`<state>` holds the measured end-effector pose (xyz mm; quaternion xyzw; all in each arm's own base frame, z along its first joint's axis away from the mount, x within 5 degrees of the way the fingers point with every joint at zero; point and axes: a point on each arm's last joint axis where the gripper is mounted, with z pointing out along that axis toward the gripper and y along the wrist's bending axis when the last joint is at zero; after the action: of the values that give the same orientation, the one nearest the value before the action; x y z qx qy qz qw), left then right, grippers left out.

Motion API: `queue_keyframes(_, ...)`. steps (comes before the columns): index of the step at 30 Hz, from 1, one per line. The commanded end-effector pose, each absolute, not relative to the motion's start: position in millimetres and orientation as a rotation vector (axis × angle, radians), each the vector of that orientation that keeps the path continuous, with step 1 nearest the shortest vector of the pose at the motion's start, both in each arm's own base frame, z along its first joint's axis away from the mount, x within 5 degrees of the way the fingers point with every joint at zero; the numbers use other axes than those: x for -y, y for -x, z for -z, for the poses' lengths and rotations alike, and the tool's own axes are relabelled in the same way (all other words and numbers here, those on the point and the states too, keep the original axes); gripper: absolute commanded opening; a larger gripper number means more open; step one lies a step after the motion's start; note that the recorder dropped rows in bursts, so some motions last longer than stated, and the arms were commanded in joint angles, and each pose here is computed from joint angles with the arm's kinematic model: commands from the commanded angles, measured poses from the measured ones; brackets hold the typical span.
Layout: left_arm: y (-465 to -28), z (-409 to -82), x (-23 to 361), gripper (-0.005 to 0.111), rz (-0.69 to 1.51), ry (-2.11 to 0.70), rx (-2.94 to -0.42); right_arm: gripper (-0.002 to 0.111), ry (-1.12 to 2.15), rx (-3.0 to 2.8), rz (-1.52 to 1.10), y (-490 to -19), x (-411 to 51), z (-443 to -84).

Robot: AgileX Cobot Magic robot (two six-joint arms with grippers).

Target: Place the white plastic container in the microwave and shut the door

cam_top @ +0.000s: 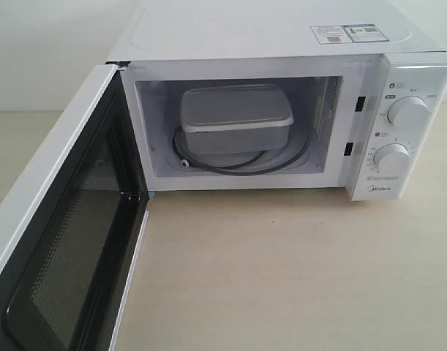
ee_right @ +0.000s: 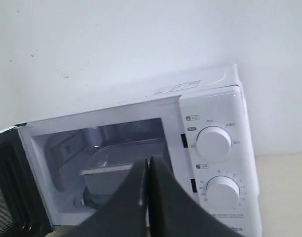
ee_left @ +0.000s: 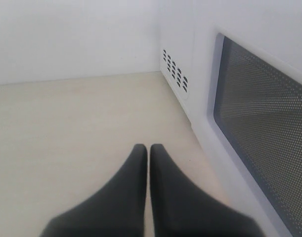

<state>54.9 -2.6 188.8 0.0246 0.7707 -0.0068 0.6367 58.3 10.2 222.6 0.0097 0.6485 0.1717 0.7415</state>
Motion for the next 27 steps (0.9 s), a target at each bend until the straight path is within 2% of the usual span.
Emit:
queue_keyframes(1, -55, -189, 3, 0.004, 0.017, -0.052, -1.752, 0.000, -0.042, -1.467, -0.301, -56, -8, -216)
queue_keyframes(16, -55, -189, 3, 0.004, 0.017, -0.052, -1.752, 0.000, -0.025, -1.542, -0.305, -56, -11, -209)
queue_keyframes(19, -55, -189, 3, 0.004, 0.017, -0.052, -1.752, 0.000, 0.076, -1.600, -0.208, -55, -11, -203)
queue_keyframes(27, -55, -189, 3, 0.004, 0.017, -0.052, -1.752, 0.000, 0.080, -1.746, -0.106, -55, -5, -189)
